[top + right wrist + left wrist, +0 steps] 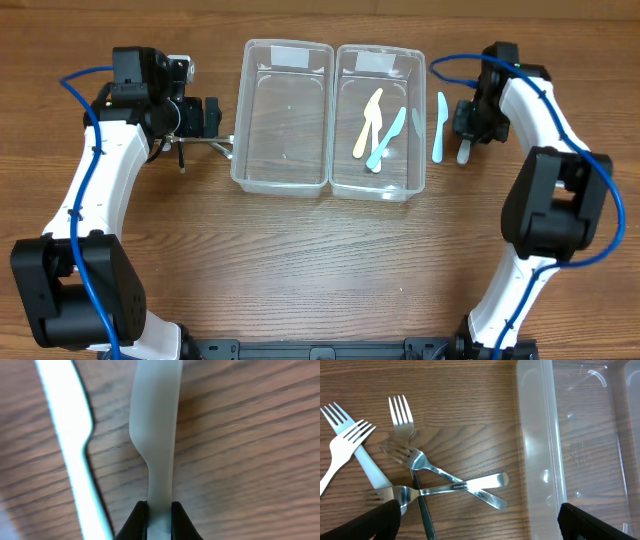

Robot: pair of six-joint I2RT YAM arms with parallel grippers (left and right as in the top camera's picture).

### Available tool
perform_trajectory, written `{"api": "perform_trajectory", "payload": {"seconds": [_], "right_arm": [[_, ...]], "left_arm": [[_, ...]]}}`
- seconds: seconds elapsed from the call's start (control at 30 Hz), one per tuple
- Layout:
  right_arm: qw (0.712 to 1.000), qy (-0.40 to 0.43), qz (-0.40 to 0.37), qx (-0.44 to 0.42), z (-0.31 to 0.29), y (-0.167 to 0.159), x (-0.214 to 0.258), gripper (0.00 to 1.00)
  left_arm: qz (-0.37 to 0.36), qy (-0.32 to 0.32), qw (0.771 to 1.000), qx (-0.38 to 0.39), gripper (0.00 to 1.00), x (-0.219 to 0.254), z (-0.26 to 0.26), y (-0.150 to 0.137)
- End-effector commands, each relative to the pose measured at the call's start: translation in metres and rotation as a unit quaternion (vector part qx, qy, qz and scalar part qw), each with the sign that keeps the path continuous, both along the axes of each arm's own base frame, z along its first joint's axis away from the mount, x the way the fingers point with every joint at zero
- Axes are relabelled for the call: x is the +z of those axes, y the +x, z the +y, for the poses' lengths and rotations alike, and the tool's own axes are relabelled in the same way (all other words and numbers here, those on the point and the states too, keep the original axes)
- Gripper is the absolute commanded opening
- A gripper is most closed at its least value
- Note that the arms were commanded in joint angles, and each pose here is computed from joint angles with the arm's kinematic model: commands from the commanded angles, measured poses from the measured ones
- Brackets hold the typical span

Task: Pack container
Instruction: 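Move right gripper to a white knife and grasp it, then carry white knife into right container and release it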

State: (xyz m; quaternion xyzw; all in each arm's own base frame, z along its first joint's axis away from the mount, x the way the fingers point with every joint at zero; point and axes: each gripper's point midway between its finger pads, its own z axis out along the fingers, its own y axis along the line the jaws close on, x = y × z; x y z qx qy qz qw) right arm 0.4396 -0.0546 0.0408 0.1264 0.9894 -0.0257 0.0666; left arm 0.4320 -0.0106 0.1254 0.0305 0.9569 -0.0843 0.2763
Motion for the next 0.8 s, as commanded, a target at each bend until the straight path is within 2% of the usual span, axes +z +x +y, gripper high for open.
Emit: {"api": "perform_trajectory", "payload": {"seconds": [0.0,0.23,0.37,0.53,0.7,0.77], "right_arm": [[0.996,0.0,-0.094,0.002,0.004,0.011,0.079,0.04],[0.981,0.043,-0.181,0.053,0.053,0.006,0.153,0.04],[0.977,0.059,-0.185,0.083,0.092,0.003,0.159,0.04],[0.972,0.073,-0.171,0.143,0.15,0.002,0.143,0.04],[0.974,0.073,-0.133,0.169,0.187,0.012,0.088,0.04],[0.976,0.08,-0.111,0.17,0.191,0.012,0.065,0.17]], "left_arm": [[-0.013,-0.001,1.0,-0.015,1.0,0.008,-0.004,0.007],[-0.013,-0.001,1.0,-0.015,1.0,0.008,-0.004,0.007],[-0.013,-0.001,1.0,-0.015,1.0,0.008,-0.004,0.007],[-0.013,-0.001,1.0,-0.016,1.0,0.008,-0.005,0.007],[-0.013,-0.001,1.0,-0.016,1.0,0.008,-0.005,0.007],[-0.013,-0.001,1.0,-0.016,1.0,0.008,-0.005,0.007]]}}
